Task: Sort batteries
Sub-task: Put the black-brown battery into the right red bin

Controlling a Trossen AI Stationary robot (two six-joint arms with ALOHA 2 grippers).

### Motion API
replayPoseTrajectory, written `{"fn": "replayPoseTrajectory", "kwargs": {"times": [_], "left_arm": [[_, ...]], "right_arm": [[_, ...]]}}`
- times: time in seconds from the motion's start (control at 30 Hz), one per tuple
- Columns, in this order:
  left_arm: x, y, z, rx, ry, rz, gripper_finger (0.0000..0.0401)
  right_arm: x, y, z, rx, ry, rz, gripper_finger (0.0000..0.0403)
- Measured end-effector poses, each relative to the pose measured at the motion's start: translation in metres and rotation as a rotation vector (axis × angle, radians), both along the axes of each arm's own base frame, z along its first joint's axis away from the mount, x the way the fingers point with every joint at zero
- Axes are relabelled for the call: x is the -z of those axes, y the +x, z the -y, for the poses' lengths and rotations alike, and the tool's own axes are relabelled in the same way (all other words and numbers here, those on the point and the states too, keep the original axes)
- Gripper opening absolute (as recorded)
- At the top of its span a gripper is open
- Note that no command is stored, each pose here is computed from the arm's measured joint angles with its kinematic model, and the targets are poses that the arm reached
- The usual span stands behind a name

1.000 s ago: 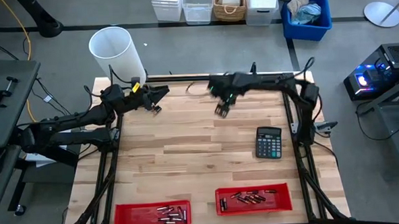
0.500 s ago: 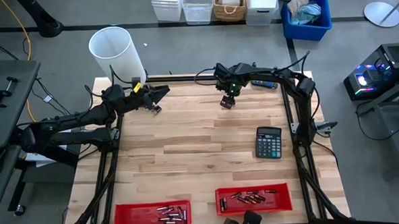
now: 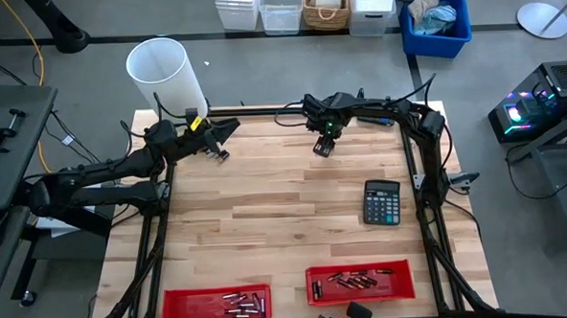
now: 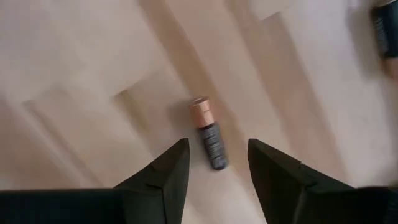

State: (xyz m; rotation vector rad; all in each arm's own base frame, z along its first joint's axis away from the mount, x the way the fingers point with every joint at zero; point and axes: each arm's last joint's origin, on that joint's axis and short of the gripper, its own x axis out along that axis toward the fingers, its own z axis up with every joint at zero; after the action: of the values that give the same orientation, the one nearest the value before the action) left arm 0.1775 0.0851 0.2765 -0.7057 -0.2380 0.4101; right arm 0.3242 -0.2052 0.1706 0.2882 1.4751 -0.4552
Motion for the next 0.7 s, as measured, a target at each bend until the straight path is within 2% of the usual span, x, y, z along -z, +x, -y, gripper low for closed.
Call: {"fn": "replayPoseTrajectory", "kwargs": {"times": [0.1,0.23,0.4,0.7], "left_arm": [[0.0,0.0,0.0,0.001,-0.015,0.007,0.0207],[0.0,0.0,0.0,0.002,-0.018,0.009,0.0207],[0.0,0.0,0.0,0.003,-0.018,0.008,0.0207],[0.0,0.0,0.0,0.002,-0.004,0.001,0.0207]], "right_arm": [[-0.006,0.004,-0.006,0.024,0.012,-0.01,0.0157],[-0.014,0.009,-0.014,0.069,-0.042,-0.051,0.0156],[0.0,0.003,-0.021,0.081,-0.048,-0.106,0.0156],[0.011,0.0,-0.007,0.329,-0.092,0.002,0.0156]]}}
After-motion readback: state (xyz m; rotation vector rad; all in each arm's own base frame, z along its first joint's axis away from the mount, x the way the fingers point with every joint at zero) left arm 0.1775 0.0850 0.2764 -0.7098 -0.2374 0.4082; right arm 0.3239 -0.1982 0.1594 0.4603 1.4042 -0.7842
